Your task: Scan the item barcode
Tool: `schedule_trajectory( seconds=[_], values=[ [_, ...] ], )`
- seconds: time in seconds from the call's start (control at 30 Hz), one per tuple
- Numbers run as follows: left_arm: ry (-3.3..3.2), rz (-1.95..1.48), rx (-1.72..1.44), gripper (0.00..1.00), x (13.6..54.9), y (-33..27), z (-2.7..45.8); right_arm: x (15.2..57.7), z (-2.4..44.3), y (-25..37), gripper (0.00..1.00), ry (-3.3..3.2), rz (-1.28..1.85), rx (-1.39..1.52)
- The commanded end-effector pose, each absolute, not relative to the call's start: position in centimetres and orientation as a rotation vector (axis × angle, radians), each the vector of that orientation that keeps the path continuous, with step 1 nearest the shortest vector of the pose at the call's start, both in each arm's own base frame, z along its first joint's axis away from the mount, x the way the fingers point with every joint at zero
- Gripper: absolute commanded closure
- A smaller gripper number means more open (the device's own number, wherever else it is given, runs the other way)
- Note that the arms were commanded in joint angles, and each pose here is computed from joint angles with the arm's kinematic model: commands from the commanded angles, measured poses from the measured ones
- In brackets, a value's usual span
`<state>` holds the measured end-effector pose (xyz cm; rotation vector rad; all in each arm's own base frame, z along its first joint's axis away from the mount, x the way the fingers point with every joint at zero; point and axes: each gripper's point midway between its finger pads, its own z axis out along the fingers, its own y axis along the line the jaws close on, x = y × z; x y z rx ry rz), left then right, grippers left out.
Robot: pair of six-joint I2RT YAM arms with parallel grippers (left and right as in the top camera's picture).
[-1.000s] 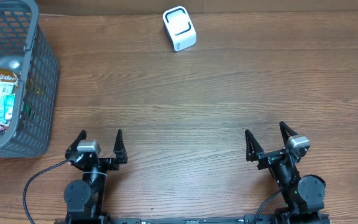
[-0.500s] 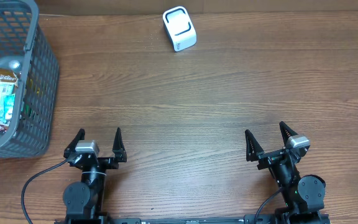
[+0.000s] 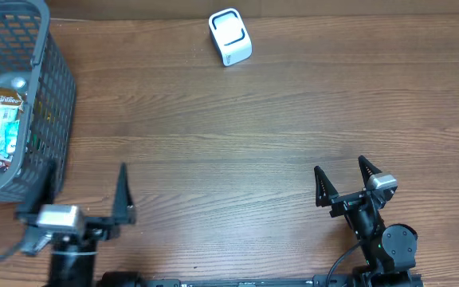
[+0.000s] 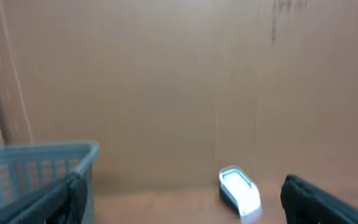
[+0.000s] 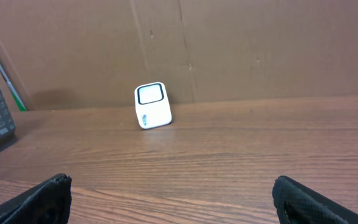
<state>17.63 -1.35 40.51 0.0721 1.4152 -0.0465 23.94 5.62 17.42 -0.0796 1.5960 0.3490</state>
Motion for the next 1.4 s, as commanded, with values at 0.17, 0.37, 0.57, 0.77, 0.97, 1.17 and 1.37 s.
schedule_trajectory(
  seconds=[0.17, 0.37, 0.57, 0.77, 0.97, 1.17, 1.37],
  values=[
    [1.868, 0.016, 0.050, 0.00, 20.2, -0.3, 44.9, 24.0, 17.2, 5.4, 0.00, 1.593, 0.341, -0.067],
    [2.182, 0.027, 0.048, 0.00, 24.0, -0.1, 43.6, 24.0, 17.2, 5.4, 0.00, 1.593, 0.341, -0.067],
    [2.280, 0.029, 0.064, 0.00, 30.1, -0.2, 41.2, 24.0, 17.2, 5.4, 0.00, 1.593, 0.341, -0.067],
    [2.321, 0.147, -0.010, 0.00, 34.5, 1.9, 39.1, 24.0, 17.2, 5.4, 0.00, 1.593, 0.341, -0.067],
    [2.283, 0.284, -0.213, 0.00, 35.7, 7.5, 39.3, 24.0, 17.2, 5.4, 0.00, 1.593, 0.341, -0.067],
    [2.254, 0.365, -0.474, 0.00, 34.8, 14.7, 38.8, 24.0, 17.2, 5.4, 0.00, 1.593, 0.341, -0.067],
    [2.295, 0.402, -0.644, 0.00, 32.7, 19.5, 36.9, 24.0, 17.2, 5.4, 0.00, 1.593, 0.341, -0.067]
  ],
)
